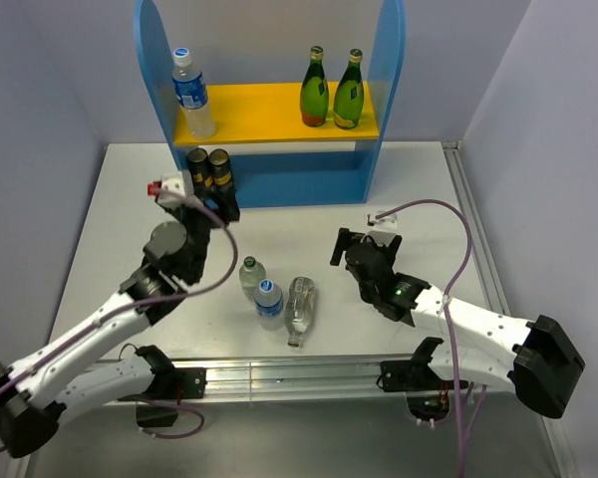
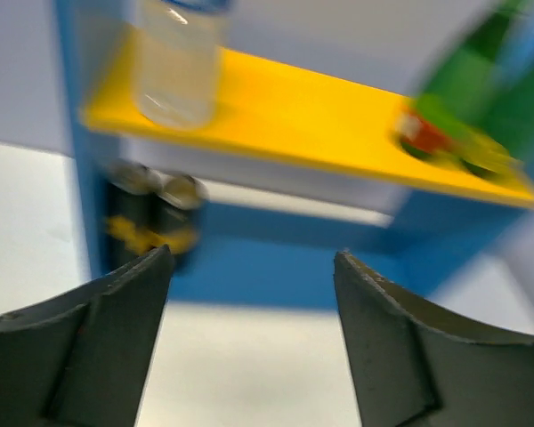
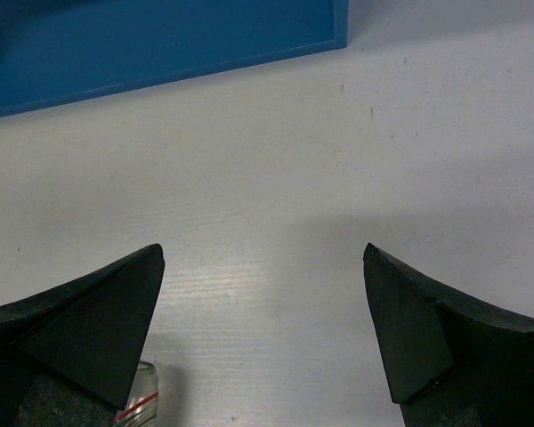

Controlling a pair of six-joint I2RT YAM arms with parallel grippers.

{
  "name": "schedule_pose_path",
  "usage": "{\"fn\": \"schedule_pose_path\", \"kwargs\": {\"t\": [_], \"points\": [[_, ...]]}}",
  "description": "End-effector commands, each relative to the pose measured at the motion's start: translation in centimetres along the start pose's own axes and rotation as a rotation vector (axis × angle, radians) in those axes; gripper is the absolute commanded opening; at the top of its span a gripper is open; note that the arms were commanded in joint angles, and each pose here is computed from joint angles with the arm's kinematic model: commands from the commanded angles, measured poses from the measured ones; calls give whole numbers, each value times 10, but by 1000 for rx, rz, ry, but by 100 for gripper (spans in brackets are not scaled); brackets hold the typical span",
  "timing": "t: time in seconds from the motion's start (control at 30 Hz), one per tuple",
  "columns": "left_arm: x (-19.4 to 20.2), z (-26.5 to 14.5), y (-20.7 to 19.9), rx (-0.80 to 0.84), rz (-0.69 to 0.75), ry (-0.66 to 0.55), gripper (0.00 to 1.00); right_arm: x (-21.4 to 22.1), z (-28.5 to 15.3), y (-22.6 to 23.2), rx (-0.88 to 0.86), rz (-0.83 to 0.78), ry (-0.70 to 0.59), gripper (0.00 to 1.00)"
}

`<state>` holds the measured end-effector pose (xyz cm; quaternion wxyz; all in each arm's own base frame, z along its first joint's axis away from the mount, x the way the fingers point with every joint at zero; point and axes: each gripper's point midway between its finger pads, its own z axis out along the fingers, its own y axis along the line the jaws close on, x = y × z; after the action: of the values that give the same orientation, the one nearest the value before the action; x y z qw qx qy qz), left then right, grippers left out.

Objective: Place and organize the beverage onto the shelf

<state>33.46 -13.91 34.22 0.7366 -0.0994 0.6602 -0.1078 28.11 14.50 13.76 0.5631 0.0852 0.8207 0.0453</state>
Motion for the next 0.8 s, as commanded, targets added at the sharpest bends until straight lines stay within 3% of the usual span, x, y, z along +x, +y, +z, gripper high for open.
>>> {"fn": "schedule_pose_path", "kwargs": {"t": [0.0, 0.07, 0.17, 0.27, 0.3, 0.33, 0.4, 0.43, 0.77], "points": [[38, -50, -21, 117, -128, 161, 74, -25, 1, 5, 19, 63, -59, 100], [66, -83, -29, 178, -152, 260, 71, -23, 0, 2, 29, 53, -53, 100], [97, -124, -32, 226, -147, 343, 77, -24, -1, 1, 28, 59, -57, 100], [113, -154, -40, 288, -151, 407, 97, -23, -1, 0, 29, 58, -56, 100], [117, -159, -38, 277, -153, 421, 99, -23, -1, 0, 31, 56, -56, 100], [127, -171, -31, 245, -152, 471, 99, -22, 0, 0, 34, 55, -54, 100], [126, -175, -20, 182, -167, 455, 99, -21, 0, -1, 37, 53, -52, 100], [128, -187, -24, 193, -210, 475, 99, -20, 1, -1, 39, 49, -49, 100], [157, -224, -31, 223, -125, 484, 99, -16, 3, -2, 53, 34, -39, 100]]}}
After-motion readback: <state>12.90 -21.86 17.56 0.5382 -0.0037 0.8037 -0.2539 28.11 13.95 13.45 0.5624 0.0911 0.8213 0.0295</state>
